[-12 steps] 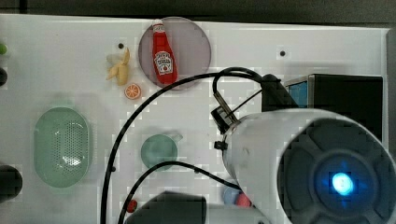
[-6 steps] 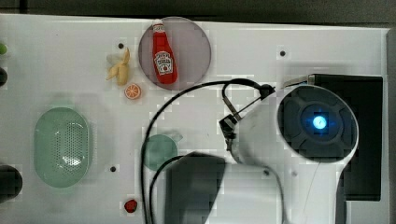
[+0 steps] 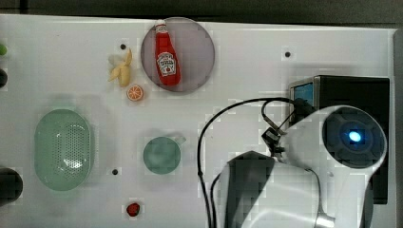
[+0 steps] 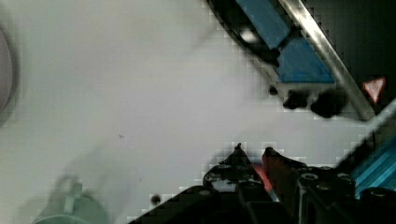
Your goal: Flap open oven.
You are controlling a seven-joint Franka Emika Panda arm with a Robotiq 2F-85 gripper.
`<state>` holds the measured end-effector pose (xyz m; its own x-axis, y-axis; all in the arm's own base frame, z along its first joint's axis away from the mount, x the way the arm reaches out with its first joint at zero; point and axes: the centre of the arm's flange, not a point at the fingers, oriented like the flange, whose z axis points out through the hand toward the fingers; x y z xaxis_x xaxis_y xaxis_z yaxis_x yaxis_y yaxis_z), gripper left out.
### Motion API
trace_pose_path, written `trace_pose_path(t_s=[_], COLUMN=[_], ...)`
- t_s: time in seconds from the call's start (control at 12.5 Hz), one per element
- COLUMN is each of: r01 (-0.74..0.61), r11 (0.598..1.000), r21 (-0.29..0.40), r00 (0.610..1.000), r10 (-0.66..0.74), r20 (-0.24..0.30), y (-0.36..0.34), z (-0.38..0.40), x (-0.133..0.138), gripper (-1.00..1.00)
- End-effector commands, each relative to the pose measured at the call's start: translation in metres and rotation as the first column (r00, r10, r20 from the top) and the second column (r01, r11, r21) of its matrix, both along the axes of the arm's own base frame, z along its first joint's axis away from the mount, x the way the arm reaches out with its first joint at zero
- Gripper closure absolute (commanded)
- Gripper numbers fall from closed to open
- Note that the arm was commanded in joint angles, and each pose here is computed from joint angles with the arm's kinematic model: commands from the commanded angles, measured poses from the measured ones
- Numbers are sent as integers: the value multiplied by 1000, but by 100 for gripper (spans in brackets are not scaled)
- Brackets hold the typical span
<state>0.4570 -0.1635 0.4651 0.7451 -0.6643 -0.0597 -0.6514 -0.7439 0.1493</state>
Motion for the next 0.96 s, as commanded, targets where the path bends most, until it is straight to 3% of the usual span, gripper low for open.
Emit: trace_pose_path(t_s=[0.08, 0.4, 0.56, 0.72, 0.96], r01=[-273, -515, -596, -600, -598], r11=[962, 857, 802, 796, 796], r21=[-6, 1, -31, -79, -94], r00=[961, 857, 800, 794, 796], r10=[273, 514, 597, 604, 604], r20=[34, 40, 49, 62, 47], y=[-29, -60, -72, -81, -88], z=[-18, -54, -67, -82, -107], x=[-5, -7, 1, 10, 16], gripper=[65, 65, 65, 65, 65])
